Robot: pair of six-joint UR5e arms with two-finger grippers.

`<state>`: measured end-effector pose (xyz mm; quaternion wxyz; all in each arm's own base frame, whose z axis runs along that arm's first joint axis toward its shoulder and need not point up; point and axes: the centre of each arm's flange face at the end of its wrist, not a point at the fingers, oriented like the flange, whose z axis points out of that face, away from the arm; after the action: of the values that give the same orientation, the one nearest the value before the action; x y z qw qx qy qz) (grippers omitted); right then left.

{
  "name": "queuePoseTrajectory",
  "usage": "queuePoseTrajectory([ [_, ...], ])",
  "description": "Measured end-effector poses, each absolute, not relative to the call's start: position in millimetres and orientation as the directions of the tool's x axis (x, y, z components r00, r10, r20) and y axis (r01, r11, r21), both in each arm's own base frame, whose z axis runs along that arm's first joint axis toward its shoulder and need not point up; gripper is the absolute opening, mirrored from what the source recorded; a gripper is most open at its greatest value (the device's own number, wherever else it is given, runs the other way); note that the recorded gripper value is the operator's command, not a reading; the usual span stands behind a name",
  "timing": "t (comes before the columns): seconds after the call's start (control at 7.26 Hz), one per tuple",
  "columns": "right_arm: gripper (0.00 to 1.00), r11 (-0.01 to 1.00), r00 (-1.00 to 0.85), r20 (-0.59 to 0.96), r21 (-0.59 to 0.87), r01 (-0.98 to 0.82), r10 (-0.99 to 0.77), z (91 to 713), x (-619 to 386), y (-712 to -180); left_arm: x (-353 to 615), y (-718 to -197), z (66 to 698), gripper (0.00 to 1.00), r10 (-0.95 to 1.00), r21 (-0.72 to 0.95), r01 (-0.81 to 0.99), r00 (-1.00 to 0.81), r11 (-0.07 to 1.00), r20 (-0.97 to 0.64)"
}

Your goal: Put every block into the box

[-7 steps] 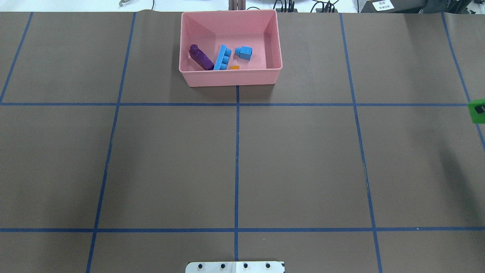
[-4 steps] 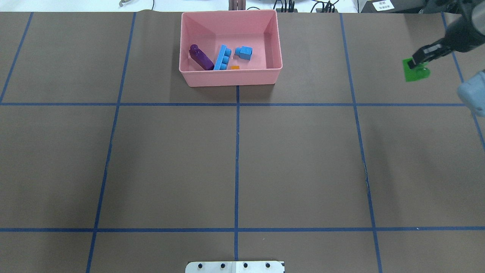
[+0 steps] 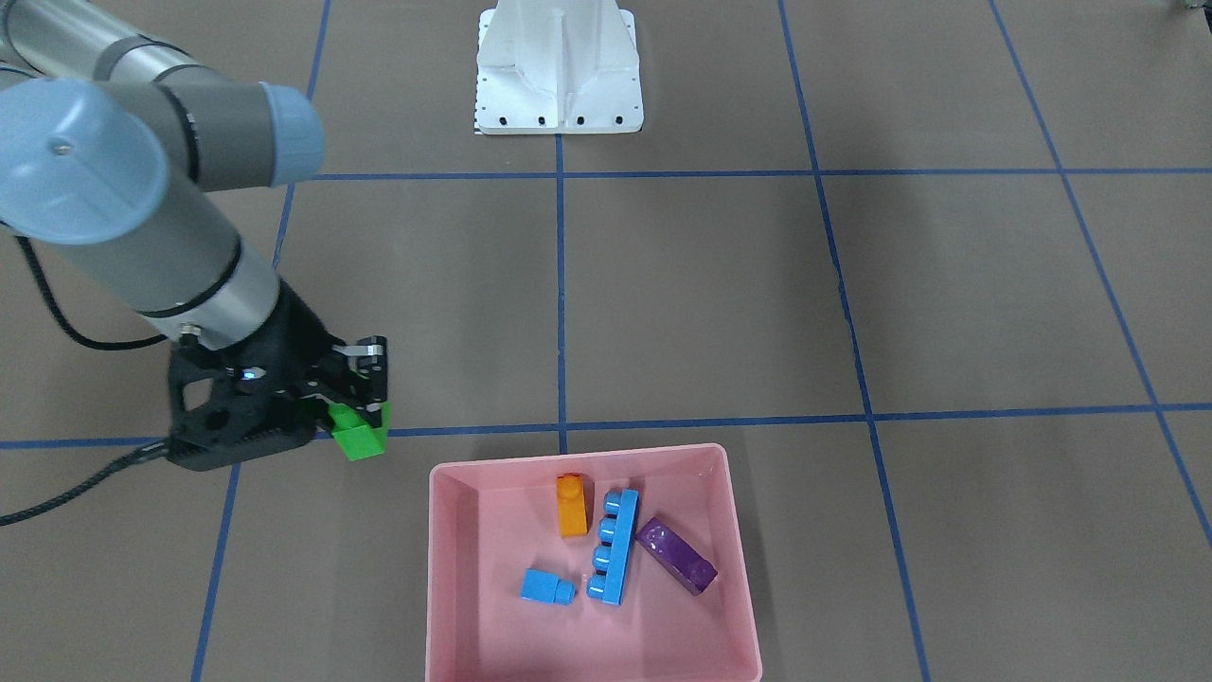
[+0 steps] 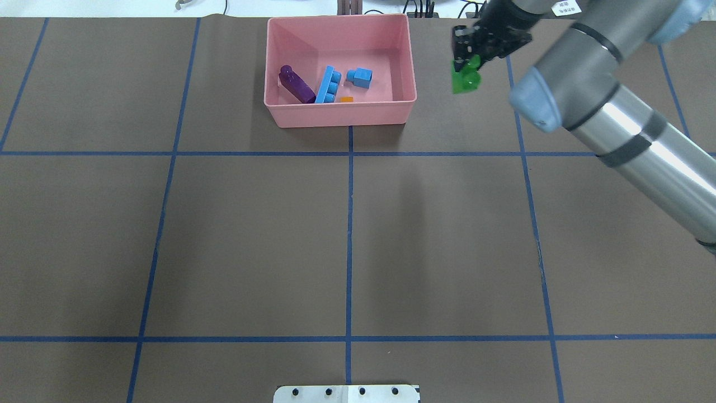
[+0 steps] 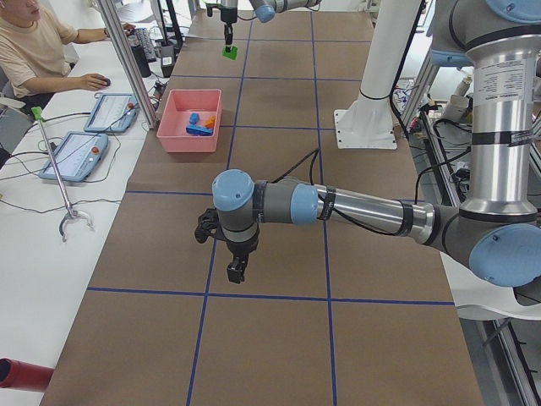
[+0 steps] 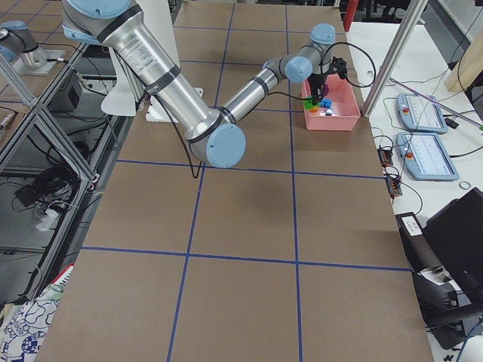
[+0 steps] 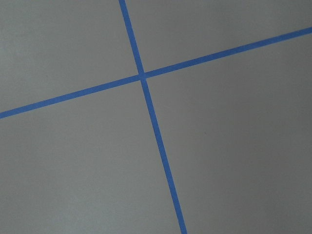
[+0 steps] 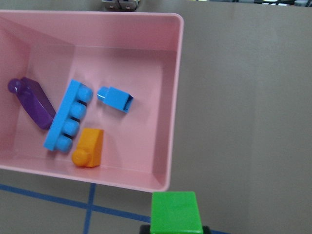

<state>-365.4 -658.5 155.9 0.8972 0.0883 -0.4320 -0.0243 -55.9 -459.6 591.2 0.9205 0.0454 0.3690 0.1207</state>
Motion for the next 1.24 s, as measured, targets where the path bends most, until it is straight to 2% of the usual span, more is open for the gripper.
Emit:
queuePoseTrajectory([
  [0.28, 0.0, 0.99, 0.685, 0.727, 0.122, -0.073, -0.039, 94, -427, -687, -56, -460, 595, 1.0, 0.252, 0.167, -0.189, 0.699, 0.968, -0.67],
  [0.69, 0.0, 0.976, 0.672, 0.741, 0.151, -0.159, -0.005, 83, -498, -710, -56, -460, 597, 1.0, 0.249, 0.162, -0.189, 0.698, 0.968, -0.671],
  [0.83, 0.51, 0.971, 0.679, 0.734, 0.168, -0.172, -0.007, 89, -519, -710, -56, -460, 597, 1.0, 0.249, 0.162, -0.189, 0.698, 0.968, -0.672],
  [0.96, 0.96, 0.97, 0.687, 0.727, 0.175, -0.171, -0.01, 95, -534, -707, -55, -460, 597, 1.0, 0.249, 0.162, -0.189, 0.698, 0.968, -0.672],
  [1.24, 0.98, 0.97, 0.703, 0.711, 0.174, -0.169, -0.005, 104, -546, -704, -55, -460, 597, 1.0, 0.249, 0.162, -0.189, 0.698, 0.968, -0.672],
])
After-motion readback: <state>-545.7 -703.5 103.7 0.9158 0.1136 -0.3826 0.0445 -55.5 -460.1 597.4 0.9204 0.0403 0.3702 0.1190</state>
